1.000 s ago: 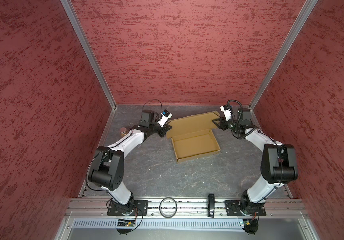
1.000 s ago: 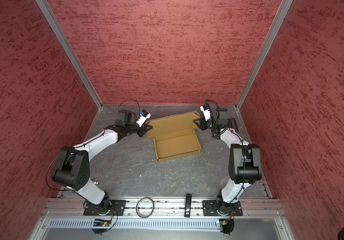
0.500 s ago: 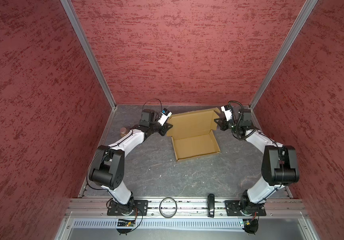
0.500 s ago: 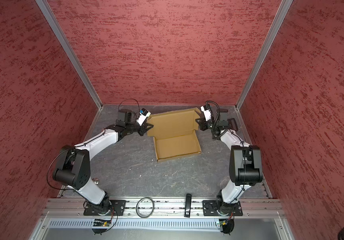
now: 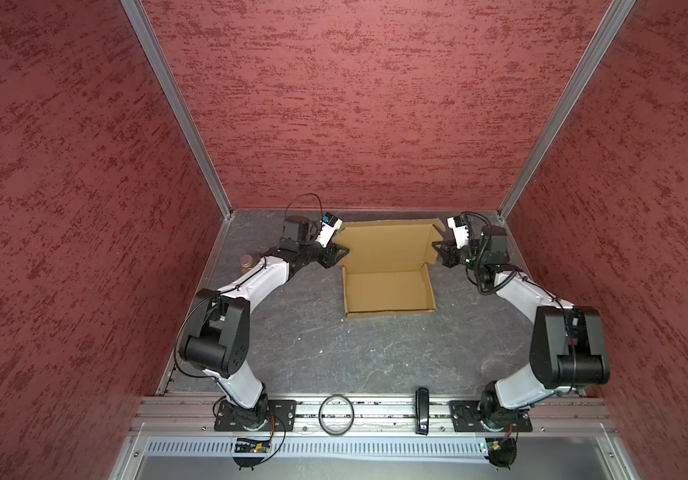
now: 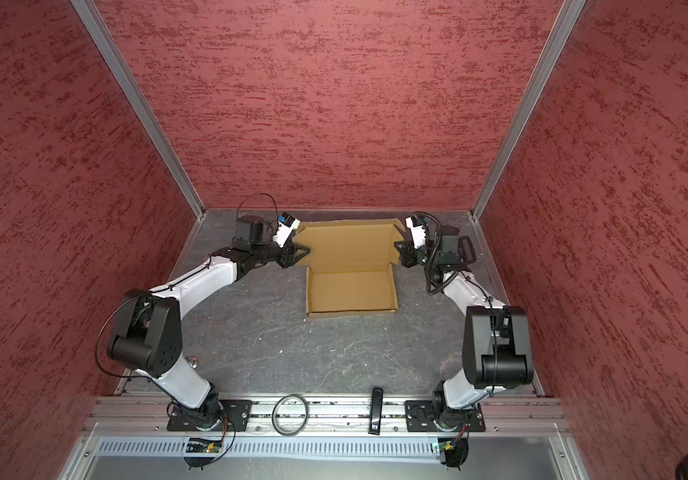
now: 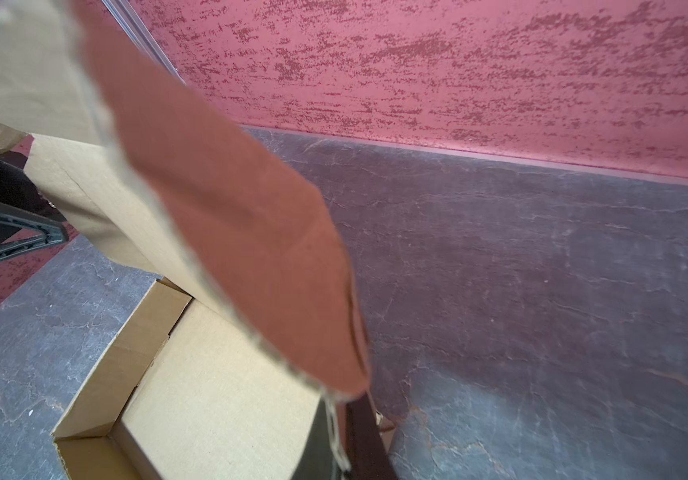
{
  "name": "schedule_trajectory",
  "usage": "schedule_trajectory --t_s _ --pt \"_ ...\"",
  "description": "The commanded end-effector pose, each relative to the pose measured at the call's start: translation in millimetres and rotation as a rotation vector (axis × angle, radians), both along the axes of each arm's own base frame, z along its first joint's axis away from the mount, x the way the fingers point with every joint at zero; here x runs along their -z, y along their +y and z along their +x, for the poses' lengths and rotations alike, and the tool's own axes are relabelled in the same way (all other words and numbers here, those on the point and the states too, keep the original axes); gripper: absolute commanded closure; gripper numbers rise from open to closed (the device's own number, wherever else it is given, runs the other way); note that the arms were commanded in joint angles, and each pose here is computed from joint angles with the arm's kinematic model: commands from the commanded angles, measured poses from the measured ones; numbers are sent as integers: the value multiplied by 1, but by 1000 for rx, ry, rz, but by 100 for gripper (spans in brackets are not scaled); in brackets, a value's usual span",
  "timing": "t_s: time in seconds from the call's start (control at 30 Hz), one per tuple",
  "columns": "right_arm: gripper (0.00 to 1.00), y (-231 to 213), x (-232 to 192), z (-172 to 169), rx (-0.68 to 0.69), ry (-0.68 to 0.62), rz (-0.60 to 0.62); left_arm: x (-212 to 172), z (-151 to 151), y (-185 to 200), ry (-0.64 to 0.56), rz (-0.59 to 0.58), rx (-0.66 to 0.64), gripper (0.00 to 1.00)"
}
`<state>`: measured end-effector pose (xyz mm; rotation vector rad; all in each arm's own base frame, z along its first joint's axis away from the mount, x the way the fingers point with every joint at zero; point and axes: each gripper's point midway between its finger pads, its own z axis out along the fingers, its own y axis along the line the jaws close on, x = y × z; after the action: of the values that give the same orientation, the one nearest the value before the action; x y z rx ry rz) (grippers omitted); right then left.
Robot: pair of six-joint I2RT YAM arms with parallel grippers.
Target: Fold the paper box
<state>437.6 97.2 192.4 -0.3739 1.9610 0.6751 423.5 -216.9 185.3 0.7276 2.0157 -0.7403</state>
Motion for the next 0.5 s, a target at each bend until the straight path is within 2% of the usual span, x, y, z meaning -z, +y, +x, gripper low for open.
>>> schedule_trajectory --t_s 0.0,0.23,0.47 --pt "96 -1 -24 -3 24 -64 -2 -14 4 1 -12 -45 -35 58" --pt "95 2 -26 -7 27 -58 -17 -24 4 2 -23 -70 -70 61" --pt "95 3 -19 -4 41 -40 -19 -36 4 5 -69 -79 -106 59"
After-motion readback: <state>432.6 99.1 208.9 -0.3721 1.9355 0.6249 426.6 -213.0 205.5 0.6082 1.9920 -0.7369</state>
